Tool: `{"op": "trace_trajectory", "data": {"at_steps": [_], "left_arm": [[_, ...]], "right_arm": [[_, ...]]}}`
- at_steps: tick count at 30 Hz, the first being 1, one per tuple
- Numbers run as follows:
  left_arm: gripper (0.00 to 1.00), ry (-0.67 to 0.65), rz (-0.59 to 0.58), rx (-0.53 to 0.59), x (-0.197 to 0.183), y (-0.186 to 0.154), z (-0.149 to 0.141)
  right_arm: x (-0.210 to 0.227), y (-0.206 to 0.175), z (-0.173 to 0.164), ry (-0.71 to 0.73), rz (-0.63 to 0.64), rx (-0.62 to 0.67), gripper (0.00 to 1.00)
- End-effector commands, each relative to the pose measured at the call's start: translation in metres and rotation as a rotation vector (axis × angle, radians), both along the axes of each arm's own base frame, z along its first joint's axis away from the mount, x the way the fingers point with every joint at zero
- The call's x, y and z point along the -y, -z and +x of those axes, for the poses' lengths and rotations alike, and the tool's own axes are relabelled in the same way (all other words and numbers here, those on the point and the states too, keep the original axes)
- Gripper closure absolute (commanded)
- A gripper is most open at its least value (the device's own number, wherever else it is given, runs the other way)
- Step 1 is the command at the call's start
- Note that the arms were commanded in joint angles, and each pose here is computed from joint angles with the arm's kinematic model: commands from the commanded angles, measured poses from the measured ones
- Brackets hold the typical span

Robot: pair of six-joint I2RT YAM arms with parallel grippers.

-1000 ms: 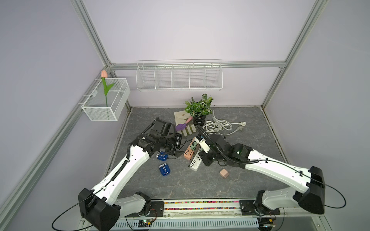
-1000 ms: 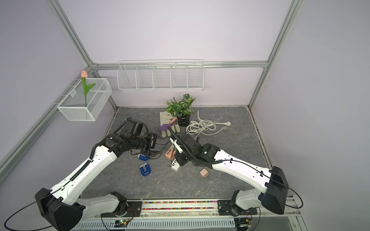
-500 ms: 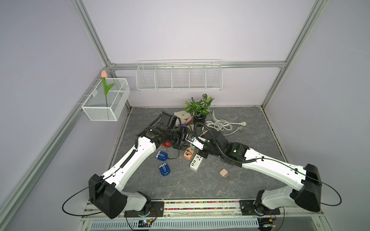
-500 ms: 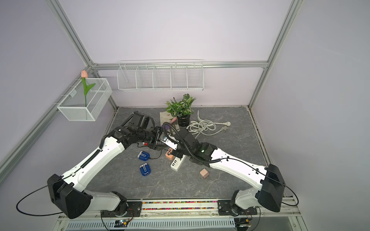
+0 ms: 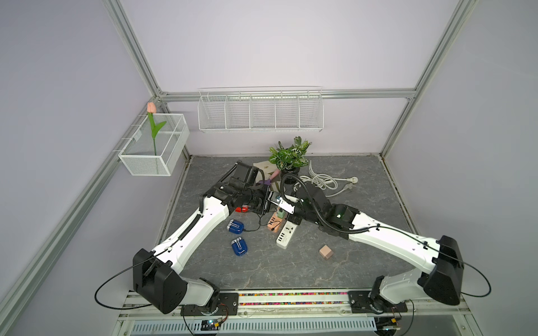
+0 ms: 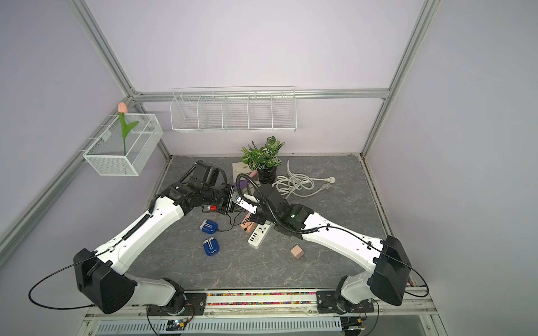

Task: Charge the electric shaver
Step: Pick up the charging cable from the center of the board.

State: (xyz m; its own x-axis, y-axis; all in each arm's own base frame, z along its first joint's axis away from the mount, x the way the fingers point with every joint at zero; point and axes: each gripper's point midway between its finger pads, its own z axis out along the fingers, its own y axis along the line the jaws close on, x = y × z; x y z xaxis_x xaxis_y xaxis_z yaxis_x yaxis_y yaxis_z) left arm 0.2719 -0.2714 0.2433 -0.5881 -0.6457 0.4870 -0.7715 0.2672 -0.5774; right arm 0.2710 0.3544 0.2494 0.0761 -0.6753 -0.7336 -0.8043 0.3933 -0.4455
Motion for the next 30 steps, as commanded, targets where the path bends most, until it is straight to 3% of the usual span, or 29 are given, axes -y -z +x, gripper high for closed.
{"op": "trace_trajectory", "data": {"at_steps": [1, 3, 5, 7, 12, 15, 18, 21, 25, 30], "left_arm": [[0.91, 0.002, -0.022, -0.037, 0.005, -0.001, -0.003], [1.00, -0.001, -0.023, -0.034, 0.005, 0.000, -0.003], [1.00, -0.010, -0.024, -0.023, 0.003, -0.001, 0.000], [1.00, -0.022, -0.028, 0.003, 0.002, -0.004, 0.004], [1.00, -0.079, -0.032, 0.136, -0.013, -0.017, 0.023], [1.00, -0.136, -0.103, 0.254, -0.016, -0.033, 0.039], [1.00, -0.160, -0.148, 0.373, -0.018, -0.054, 0.052], [1.00, -0.156, -0.179, 0.495, -0.017, -0.079, 0.064], [1.00, -0.113, -0.166, 0.617, -0.015, -0.103, 0.073], [1.00, -0.078, -0.159, 0.649, -0.010, -0.103, 0.078]], "right_arm": [[-0.004, -0.018, 0.005, -0.005, 0.030, 0.045, 0.93], [-0.003, -0.018, 0.005, 0.000, 0.027, 0.042, 0.93], [0.000, -0.021, 0.007, 0.016, 0.033, 0.044, 0.93], [0.003, -0.026, 0.005, 0.032, 0.056, 0.036, 0.85], [0.025, -0.059, -0.002, 0.136, 0.250, -0.070, 0.35], [0.035, -0.083, -0.009, 0.186, 0.476, -0.274, 0.21], [0.040, -0.098, -0.002, 0.285, 0.725, -0.548, 0.20], [0.039, -0.097, 0.017, 0.402, 0.945, -0.920, 0.20], [0.024, -0.090, 0.041, 0.486, 1.119, -1.381, 0.26], [0.024, -0.108, 0.061, 0.492, 1.358, -1.558, 0.26]]}}
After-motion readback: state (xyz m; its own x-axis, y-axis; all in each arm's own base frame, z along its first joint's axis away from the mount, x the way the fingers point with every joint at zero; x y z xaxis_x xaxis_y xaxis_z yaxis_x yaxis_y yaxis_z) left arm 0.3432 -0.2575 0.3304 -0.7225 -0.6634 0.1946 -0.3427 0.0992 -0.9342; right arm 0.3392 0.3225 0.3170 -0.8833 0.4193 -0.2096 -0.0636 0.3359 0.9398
